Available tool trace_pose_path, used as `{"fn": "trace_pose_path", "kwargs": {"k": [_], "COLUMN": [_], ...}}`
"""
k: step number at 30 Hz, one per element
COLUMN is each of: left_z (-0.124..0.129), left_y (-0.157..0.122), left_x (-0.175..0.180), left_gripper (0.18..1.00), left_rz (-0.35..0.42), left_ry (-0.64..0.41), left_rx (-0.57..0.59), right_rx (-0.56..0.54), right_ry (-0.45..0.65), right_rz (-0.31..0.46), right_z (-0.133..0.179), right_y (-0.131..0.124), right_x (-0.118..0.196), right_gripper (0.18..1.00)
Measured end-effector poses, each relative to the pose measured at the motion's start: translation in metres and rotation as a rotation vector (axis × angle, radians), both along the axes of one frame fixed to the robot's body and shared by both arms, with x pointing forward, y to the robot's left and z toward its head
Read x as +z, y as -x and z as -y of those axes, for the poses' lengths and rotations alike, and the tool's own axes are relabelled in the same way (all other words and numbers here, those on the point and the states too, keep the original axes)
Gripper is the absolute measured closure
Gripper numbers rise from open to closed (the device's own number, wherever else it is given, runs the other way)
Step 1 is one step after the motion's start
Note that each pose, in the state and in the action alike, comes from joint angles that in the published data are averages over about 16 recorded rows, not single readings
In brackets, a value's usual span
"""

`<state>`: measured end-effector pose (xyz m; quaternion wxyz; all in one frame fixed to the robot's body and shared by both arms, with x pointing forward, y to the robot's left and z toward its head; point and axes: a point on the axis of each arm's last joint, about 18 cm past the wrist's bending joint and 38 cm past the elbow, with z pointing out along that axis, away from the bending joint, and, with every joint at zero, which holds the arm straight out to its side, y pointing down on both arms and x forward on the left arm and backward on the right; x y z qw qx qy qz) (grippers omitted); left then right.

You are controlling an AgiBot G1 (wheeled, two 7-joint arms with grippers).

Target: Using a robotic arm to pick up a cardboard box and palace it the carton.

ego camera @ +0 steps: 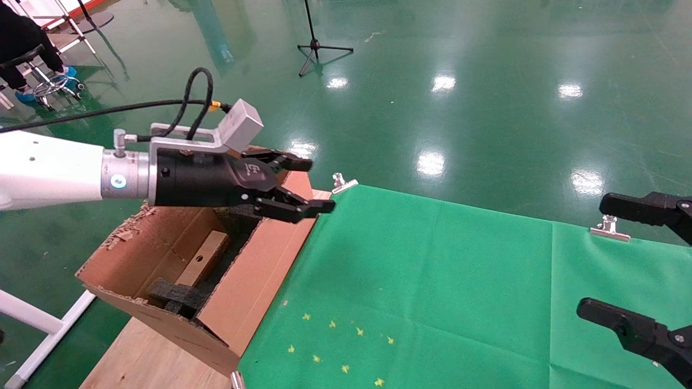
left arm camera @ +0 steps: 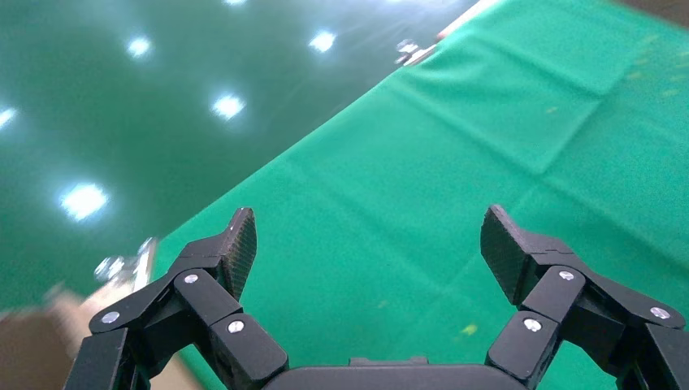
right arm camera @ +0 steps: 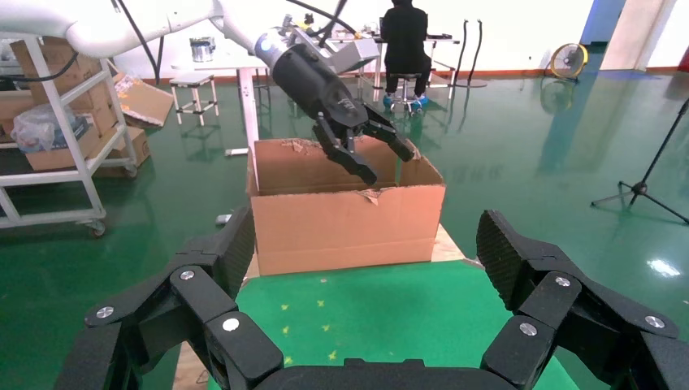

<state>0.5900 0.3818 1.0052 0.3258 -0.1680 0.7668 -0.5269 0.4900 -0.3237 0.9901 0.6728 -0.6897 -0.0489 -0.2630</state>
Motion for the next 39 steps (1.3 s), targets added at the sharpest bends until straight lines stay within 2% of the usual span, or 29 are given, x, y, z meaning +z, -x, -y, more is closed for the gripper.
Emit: {"fn": "trace_pose_path", "kwargs": {"k": [14,25,31,39], "left_z": [0.050,0.077,0.083,0.084], "left_y": [0.051,0.102,0.119,0.123], "left_x": [-0.008,-0.012,-0.013,-0.014], "left_gripper": [0.184,0.184,0.184,0.184], "left_rz": [0.124,0.223,0.253,0.259], "left_ry": [0.060,0.109,0.126,0.130], "left_rx": [-0.306,-0.525,-0.591,-0.605], "right_rx": [0.000,0.000,0.000,-0.001], "right_ry": [0.000,0.000,0.000,0.000], "right_rz": [0.000,0.000,0.000,0.000], "right_z": [0.000,0.000,0.000,0.000], "right_y": [0.000,0.000,0.000,0.000], "right_x": [0.000,0.000,0.000,0.000], "right_gripper": [0.178,0.178,0.178,0.178]}}
